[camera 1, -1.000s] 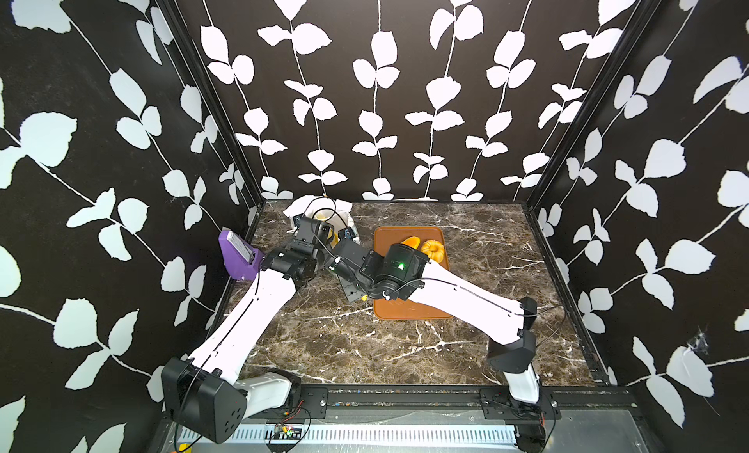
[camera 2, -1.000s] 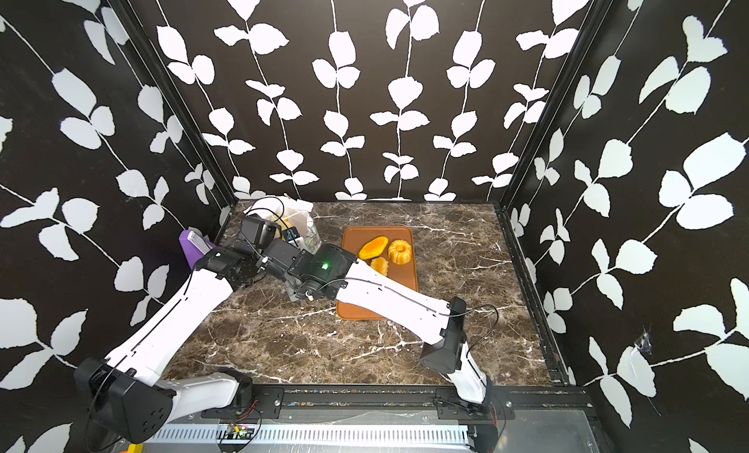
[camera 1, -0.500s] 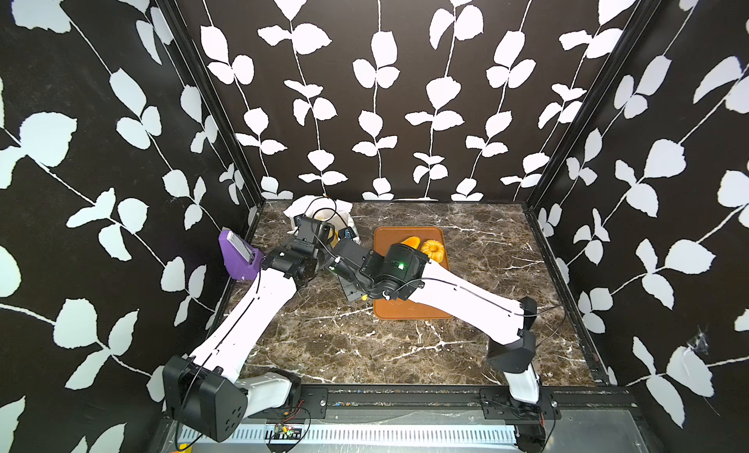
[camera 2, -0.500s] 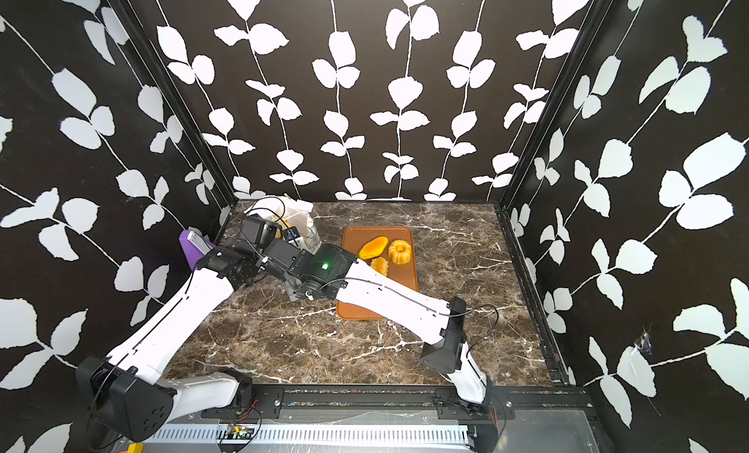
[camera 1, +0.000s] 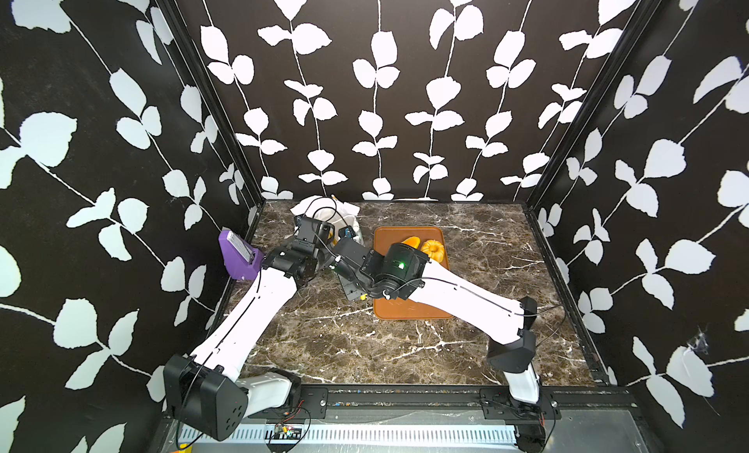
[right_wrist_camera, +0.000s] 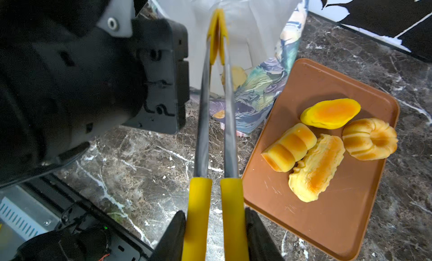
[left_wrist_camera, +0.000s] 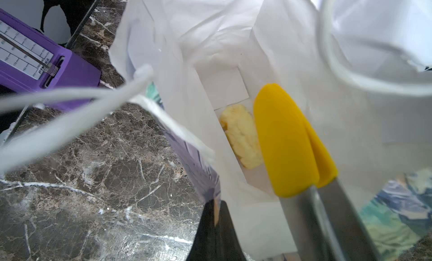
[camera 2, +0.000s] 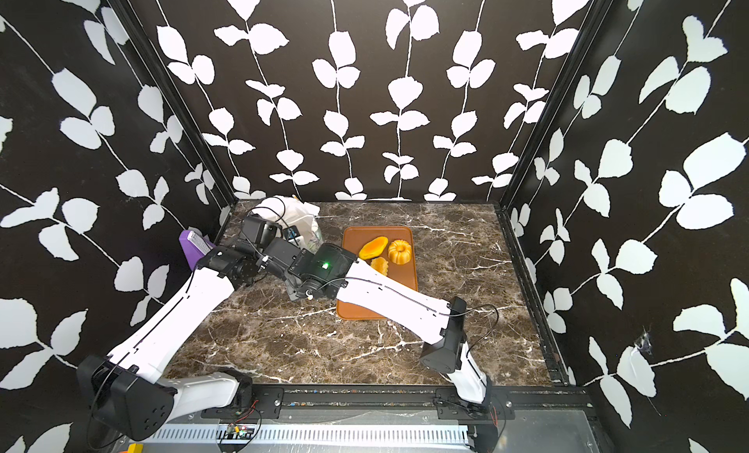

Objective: Pack bread into a paper bag
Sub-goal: Place the fake bread in the paper bag.

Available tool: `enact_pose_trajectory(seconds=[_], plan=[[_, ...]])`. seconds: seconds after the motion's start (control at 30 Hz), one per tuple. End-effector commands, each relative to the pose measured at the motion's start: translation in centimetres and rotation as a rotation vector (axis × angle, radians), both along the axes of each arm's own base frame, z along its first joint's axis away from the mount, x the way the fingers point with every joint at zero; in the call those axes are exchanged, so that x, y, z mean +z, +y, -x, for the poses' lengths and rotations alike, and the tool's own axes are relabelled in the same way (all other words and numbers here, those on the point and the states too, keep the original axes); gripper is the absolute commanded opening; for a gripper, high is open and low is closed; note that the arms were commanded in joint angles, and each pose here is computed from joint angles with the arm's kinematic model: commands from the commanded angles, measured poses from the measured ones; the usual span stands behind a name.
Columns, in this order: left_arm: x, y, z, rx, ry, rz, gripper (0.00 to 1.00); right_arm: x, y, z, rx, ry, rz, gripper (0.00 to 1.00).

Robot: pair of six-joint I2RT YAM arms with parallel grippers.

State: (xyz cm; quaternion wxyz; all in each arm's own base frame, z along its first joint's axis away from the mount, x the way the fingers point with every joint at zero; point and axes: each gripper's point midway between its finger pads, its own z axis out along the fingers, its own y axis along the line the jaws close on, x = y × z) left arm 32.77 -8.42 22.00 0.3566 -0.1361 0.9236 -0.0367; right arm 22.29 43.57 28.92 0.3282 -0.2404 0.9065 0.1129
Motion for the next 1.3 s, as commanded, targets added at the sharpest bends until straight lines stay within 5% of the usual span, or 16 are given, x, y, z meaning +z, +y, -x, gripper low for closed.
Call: enact_pose_trajectory(seconds=[0.0,0.2,0.73,1.27], plan=[[-0.9,0.2,0.6,-0.011,0.035,-0.018,0.0,1.6,0.0,-0.8,-0.018,-0.052,-0.048,0.1],[-1.1,0.2,0.6,-0.01,0.041,-0.02,0.0,2.6,-0.2,-0.9,-0.022,-0.073,-0.063,0.0],[-2.0,0.2,0.5,-0.009,0.063,-0.031,0.0,9.0,-2.8,-0.3,-0.027,-0.173,-0.162,0.0],[-2.0,0.3,-0.1,-0.008,0.068,-0.054,0.0,12.0,-11.0,6.1,0.027,-0.081,-0.312,0.0]])
